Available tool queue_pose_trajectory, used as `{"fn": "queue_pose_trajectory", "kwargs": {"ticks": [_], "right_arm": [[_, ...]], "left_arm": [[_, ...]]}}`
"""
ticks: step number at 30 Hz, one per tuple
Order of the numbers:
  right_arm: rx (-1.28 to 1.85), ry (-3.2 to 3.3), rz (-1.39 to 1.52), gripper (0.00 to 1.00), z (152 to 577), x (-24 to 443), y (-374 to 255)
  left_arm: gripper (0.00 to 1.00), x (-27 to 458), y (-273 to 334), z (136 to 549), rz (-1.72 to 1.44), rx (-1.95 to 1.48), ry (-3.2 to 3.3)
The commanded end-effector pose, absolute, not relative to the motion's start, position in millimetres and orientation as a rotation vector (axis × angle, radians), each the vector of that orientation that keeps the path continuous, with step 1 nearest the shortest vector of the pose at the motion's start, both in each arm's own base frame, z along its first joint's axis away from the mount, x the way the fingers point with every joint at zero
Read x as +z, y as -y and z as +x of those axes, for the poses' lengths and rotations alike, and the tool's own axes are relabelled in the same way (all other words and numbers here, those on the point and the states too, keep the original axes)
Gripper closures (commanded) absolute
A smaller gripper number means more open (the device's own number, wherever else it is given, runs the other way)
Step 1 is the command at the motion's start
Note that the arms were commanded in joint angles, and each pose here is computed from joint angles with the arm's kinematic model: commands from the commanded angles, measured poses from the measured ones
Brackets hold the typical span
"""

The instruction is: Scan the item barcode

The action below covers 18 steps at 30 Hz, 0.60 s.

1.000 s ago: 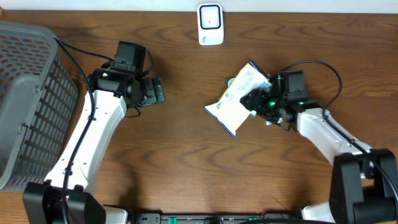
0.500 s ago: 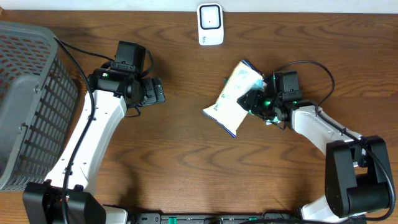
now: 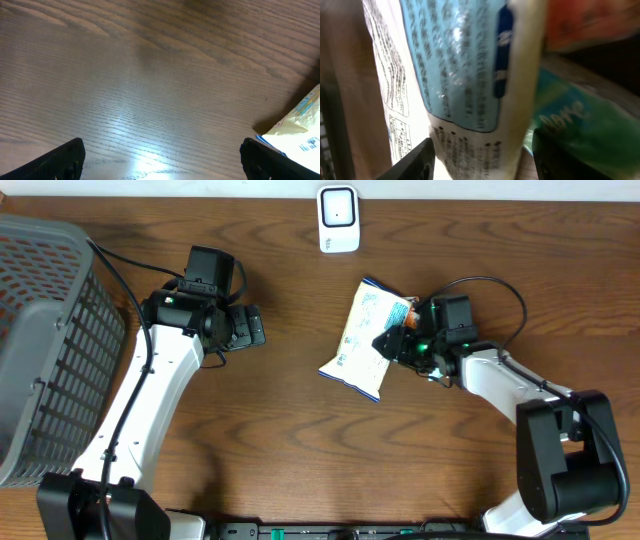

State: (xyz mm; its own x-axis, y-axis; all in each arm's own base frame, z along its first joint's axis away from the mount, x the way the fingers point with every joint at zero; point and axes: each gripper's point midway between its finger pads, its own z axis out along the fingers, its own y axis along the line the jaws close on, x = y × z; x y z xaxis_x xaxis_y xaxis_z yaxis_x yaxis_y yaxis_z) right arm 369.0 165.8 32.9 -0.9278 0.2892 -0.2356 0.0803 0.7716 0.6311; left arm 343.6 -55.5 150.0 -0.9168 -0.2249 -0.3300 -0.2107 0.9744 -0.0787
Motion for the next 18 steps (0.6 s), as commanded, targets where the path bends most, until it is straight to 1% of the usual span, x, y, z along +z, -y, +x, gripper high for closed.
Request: {"fn": "queue_pose_trajectory", "kwargs": {"ticks": [1, 4, 8, 14, 18], "right_arm": [[0.92, -2.699, 0.2, 0.41, 356.0, 15.8, -185.7], [0.925, -2.706, 0.177, 0.41, 353.0, 12.8, -195.3], [0.951, -2.711, 0.2, 0.44, 350.4, 13.7, -203.2], [1.002, -2.655, 0.161, 0.43, 358.7, 22.7, -208.7], [0.917, -2.667, 0.139, 0.42, 359.5, 14.6, -202.3]], "left_arm": [[0.03, 150.8, 51.6, 344.1, -0.317, -0.038, -2.778], [0.02, 150.8, 51.6, 344.1, -0.317, -0.038, -2.778], [0.02, 150.8, 51.6, 344.1, -0.317, -0.038, -2.778], [0.02, 150.8, 51.6, 344.1, -0.317, -0.038, -2.778], [0.02, 150.8, 51.6, 344.1, -0.317, -0.038, -2.778]]}}
